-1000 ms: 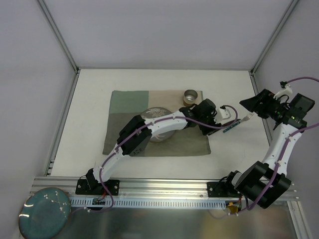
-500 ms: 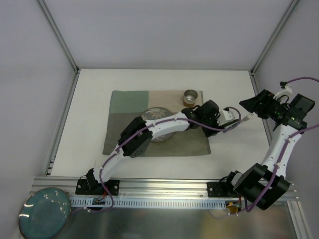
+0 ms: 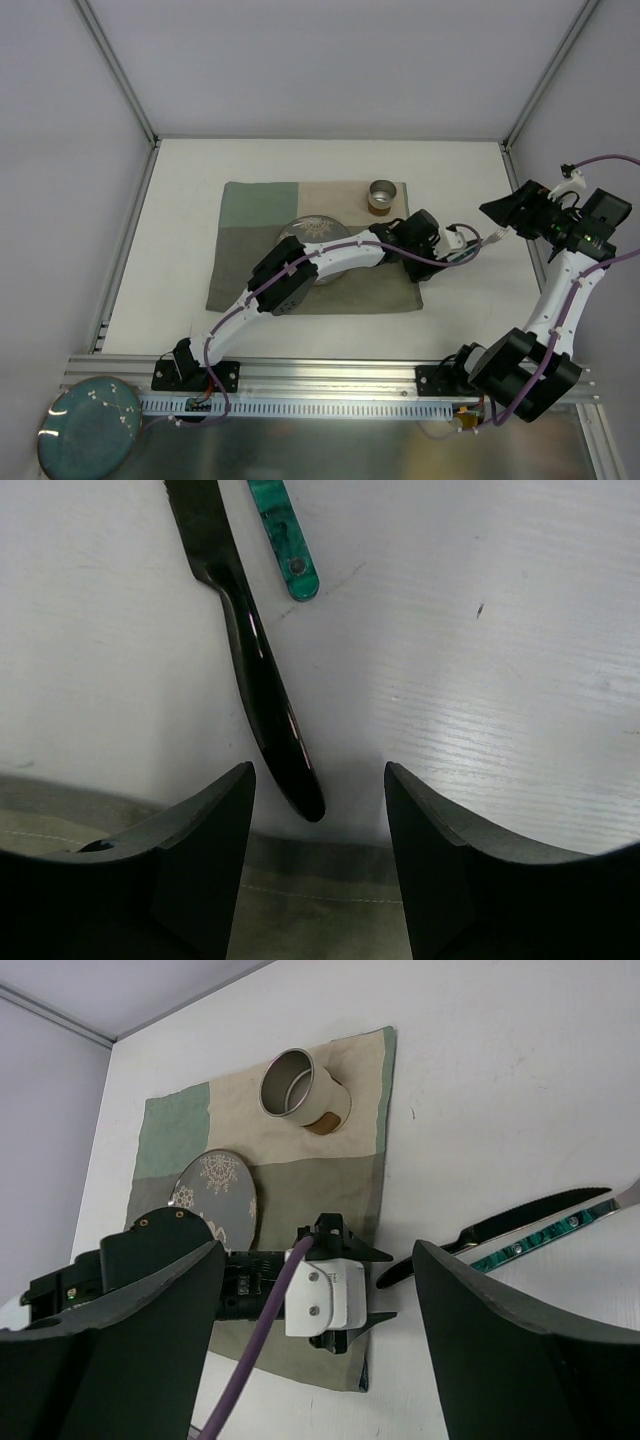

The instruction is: Set the dinner table for one person

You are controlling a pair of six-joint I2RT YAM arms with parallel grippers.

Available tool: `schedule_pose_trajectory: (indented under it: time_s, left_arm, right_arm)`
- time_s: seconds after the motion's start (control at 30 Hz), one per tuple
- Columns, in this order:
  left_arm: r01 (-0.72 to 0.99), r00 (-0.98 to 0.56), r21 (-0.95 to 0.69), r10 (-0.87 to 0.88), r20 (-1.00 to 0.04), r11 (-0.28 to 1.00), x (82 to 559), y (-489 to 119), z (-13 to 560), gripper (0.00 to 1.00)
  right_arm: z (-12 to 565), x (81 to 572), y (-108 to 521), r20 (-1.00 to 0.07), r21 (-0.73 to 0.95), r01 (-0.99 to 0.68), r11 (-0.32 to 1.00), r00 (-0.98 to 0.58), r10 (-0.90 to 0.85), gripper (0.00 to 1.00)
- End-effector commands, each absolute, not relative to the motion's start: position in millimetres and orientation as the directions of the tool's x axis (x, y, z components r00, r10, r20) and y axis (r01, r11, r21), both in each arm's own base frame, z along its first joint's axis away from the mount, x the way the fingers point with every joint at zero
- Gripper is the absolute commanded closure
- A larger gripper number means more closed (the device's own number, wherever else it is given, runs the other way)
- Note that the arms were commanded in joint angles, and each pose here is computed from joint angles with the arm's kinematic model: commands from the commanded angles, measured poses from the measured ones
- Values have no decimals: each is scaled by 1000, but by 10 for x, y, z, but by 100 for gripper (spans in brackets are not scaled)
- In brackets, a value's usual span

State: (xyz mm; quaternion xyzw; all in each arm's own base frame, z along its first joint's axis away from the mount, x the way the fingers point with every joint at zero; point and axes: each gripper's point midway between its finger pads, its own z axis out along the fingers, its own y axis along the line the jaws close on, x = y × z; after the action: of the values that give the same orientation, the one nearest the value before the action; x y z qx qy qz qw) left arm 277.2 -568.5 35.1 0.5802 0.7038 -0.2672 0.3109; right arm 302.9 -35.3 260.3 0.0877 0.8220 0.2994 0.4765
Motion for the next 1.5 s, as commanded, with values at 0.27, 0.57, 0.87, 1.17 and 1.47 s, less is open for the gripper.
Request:
schedule_pose_trajectory:
  time_s: [0.27,0.57,0.87,1.17,1.47]
  left_arm:
    - [980,-177,-73,637,-750,186,2693,-5812,251,56]
    - [972,-208,-81,654,-727,219,2717,-5770,68,100]
    - [969,-194,-39,650,-734,245,2819,-5717,178,100]
    - [959,-139,51,621,-772,279,3093,-5626,600,100]
    - [934,-126,113,608,-784,339,3351,-5454,871,100]
  right_arm:
    - [3160,2948,-356,-802,540,-227,810,-432,414,20]
    - [3341,2840,-334,-821,531,-253,809,-392,416,20]
    - [3160,2892,-421,-799,551,-225,803,-419,431,20]
    - [2712,2984,-554,-762,573,-172,801,-472,443,20]
    - [2531,3121,-682,-733,594,-138,792,-500,462,20]
